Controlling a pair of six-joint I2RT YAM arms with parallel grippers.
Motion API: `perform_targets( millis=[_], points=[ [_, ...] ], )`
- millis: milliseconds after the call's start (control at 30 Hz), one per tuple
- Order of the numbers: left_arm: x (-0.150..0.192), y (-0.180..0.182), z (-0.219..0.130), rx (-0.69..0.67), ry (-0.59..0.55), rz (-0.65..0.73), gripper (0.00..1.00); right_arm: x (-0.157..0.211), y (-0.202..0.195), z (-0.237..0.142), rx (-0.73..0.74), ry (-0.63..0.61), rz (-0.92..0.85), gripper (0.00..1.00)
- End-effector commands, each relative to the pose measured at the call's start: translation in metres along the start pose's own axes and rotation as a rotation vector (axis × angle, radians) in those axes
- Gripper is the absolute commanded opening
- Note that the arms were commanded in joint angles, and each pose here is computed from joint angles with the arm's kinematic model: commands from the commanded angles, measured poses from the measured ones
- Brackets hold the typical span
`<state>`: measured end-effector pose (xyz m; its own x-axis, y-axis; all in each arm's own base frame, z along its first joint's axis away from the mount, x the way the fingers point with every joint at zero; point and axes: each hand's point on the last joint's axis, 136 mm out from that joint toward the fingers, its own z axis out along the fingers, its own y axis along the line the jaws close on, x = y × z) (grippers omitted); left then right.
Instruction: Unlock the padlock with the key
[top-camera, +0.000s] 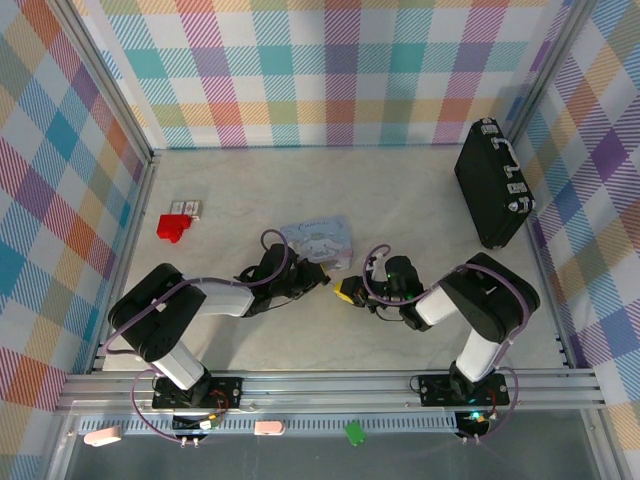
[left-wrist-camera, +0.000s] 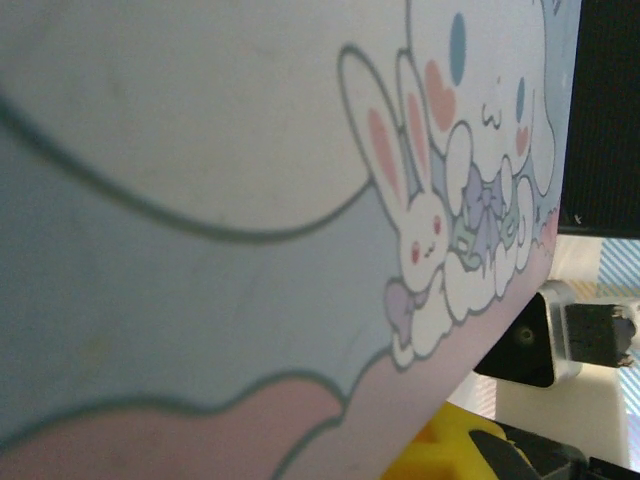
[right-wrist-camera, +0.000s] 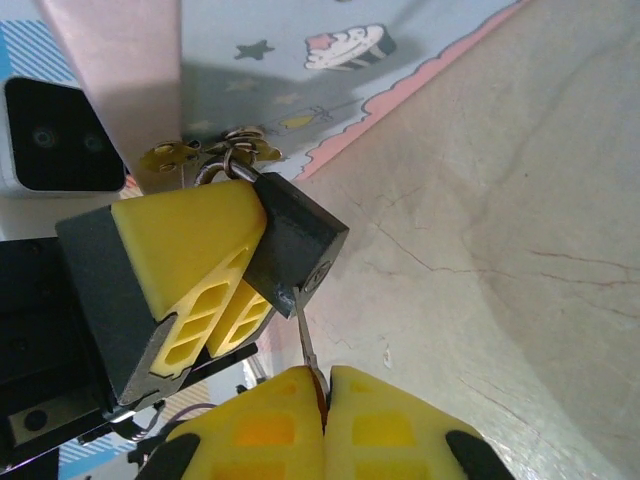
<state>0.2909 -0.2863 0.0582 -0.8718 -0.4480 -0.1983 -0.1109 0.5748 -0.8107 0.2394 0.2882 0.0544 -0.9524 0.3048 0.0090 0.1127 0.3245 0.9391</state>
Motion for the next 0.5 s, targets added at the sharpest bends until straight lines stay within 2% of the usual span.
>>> perform_targets(
  millis=[0,467],
  points=[
    [-0.009,-0.012,0.0,0.069,-0.023,-0.023,0.01,-0.001,0.007,-0.002,-0.068,0.009,0.041,0.0],
    [-0.017,-0.008,0.003,0.094,-0.024,-0.09,0.0,-0.011,0.001,0.001,-0.126,-0.013,0.073,0.0]
  ],
)
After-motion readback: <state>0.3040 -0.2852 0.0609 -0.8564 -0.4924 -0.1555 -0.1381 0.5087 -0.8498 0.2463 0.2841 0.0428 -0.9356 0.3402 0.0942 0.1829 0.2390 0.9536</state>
